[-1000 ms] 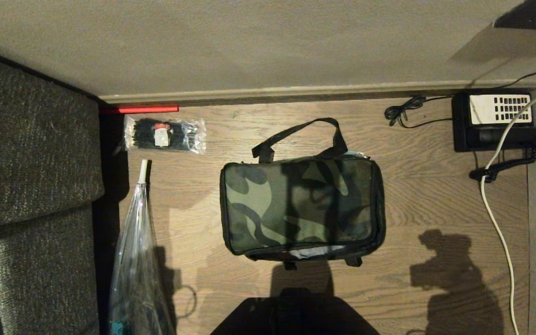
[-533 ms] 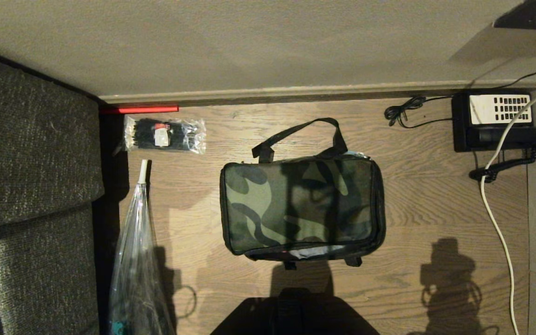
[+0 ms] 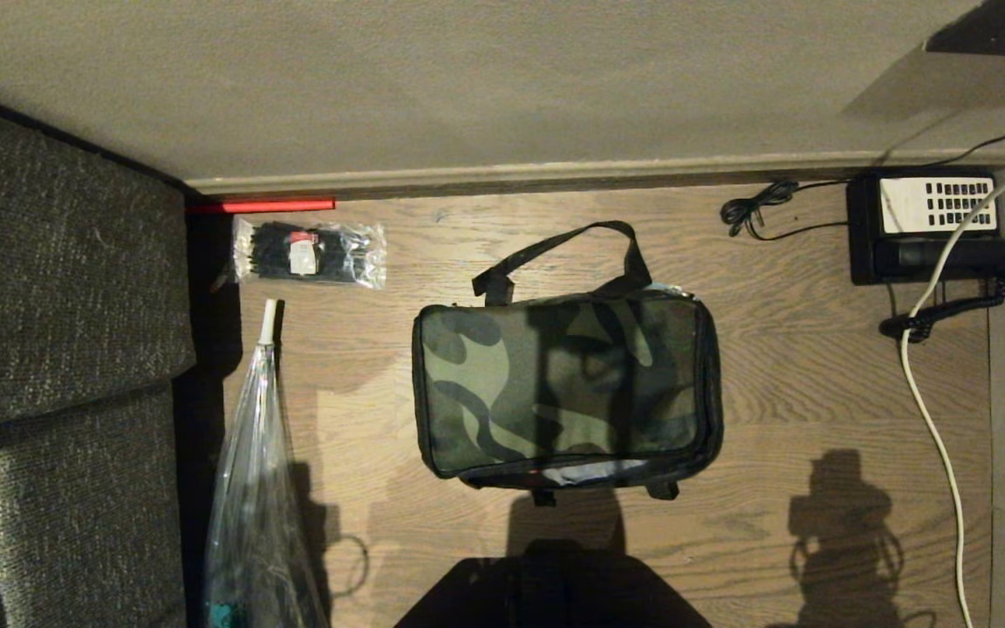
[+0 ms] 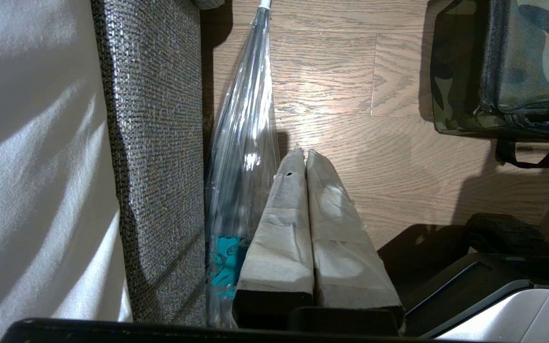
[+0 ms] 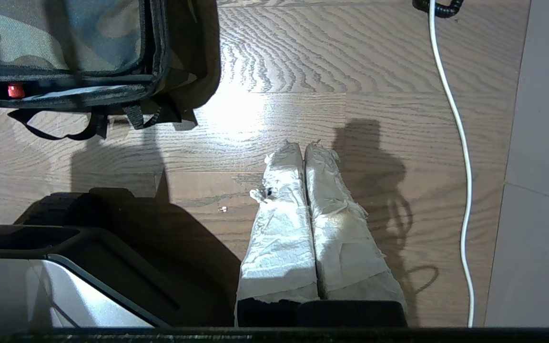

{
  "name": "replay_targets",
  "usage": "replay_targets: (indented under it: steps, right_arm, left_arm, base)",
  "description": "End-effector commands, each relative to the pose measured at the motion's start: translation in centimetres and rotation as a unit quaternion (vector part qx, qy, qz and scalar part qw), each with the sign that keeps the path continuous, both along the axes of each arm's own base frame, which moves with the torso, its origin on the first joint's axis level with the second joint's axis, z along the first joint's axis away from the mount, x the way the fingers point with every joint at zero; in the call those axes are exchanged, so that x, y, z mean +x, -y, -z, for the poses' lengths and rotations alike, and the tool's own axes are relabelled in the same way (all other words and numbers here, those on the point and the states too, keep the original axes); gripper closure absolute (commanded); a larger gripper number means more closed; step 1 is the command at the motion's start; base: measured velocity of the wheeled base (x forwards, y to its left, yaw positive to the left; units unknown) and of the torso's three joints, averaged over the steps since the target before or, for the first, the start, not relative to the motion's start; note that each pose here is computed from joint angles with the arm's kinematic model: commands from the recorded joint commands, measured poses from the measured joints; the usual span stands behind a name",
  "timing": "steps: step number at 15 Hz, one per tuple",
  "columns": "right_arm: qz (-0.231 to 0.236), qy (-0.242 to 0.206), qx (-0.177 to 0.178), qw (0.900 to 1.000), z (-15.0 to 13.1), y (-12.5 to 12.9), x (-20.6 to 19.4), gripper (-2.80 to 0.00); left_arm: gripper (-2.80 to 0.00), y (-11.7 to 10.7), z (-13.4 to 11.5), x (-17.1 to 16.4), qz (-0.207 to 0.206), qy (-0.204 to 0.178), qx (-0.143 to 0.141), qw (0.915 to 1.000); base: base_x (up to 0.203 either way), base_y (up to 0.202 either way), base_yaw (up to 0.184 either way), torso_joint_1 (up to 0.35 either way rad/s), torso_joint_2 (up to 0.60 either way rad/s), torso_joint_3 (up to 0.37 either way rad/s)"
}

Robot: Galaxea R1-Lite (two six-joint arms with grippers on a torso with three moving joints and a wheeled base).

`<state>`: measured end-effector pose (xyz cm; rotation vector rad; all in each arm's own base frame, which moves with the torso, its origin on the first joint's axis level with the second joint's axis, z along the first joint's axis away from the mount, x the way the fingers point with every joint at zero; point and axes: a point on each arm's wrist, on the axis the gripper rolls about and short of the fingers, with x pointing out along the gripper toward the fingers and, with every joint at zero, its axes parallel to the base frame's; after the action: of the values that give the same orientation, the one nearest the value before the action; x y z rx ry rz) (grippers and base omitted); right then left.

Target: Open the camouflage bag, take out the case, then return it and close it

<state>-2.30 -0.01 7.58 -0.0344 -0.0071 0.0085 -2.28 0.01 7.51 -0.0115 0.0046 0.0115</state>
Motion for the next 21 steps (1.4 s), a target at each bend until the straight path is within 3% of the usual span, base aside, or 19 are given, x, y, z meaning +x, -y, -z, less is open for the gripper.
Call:
replay_targets:
  steps: [1,21]
  right_arm:
    - [0.000,0.000,0.000,1.000,0.03,0.00,-0.01,0.00]
    - [0.000,0.000,0.015,1.000,0.01,0.00,-0.01,0.00]
  left_arm:
    - [0.00,0.00,0.09,0.02,0.000,-0.001,0.000,1.0000]
    - [0.00,0.00,0.07,0.02,-0.001,-0.001,-0.003,1.0000]
  base:
    - [0.000,0.000,0.000,0.000,0.00,0.000]
    - [0.000,0.000,0.000,0.002,0.00,0.176]
